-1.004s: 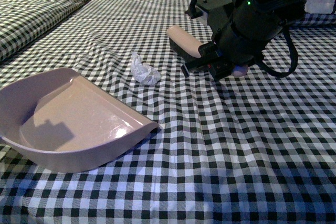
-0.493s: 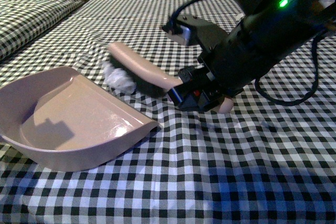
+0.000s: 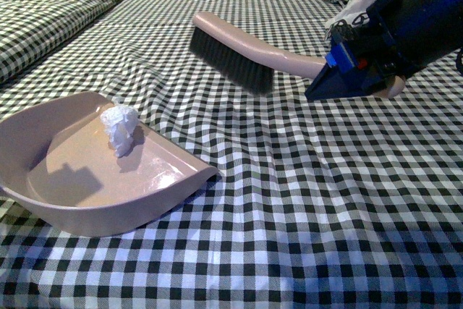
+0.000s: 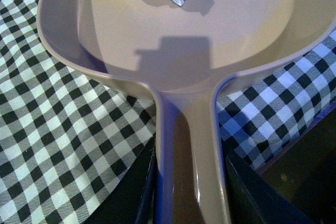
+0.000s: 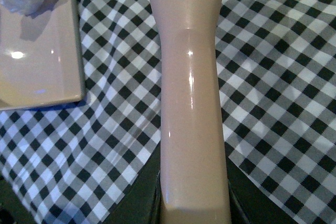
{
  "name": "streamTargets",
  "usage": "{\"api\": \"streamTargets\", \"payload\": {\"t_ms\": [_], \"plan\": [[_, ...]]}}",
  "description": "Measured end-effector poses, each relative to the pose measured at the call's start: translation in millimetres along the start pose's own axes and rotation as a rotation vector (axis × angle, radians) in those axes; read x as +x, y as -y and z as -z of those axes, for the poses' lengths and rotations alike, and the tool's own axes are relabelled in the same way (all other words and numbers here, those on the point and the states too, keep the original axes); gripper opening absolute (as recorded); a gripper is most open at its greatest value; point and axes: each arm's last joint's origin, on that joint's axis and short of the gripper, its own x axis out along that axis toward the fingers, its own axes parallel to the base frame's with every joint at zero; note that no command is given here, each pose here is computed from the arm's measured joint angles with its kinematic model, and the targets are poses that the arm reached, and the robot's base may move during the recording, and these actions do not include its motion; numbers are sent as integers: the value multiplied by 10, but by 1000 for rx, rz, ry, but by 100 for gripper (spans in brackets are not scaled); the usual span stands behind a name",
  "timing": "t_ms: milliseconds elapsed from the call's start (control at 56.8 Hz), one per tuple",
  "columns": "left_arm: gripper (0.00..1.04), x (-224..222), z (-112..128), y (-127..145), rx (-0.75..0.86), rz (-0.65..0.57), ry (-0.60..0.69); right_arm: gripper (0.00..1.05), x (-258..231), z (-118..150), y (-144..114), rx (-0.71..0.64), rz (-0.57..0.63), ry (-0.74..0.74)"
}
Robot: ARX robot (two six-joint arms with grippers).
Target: Clean up trash
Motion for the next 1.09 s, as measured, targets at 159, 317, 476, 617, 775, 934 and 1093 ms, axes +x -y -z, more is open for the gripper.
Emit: {"api": "streamTargets", "payload": {"t_ms": [159,317,476,617,775,934,1093], "plan": [[29,0,0,0,0,0,0,19,-22,-25,25,24,53,52],[29,22,2,-24,16,-119,38,19,-175,-52,60,68,96,128],[29,-36,-129,-142,16,-326,178,19,-481,-17,53,84,127,210],[29,-89,-201,-184,22,-426,249,19,-669,48,12,80,129,248],[29,-173,-292,-233,22,-550,310,19,-867,88,7,84,155,288],[29,-433,-537,-220,-31,-699,408,19,-1282,35,112,195,252,414],[29,-789,-924,16,-106,-780,530,19,-1880,-52,132,320,286,583]]}}
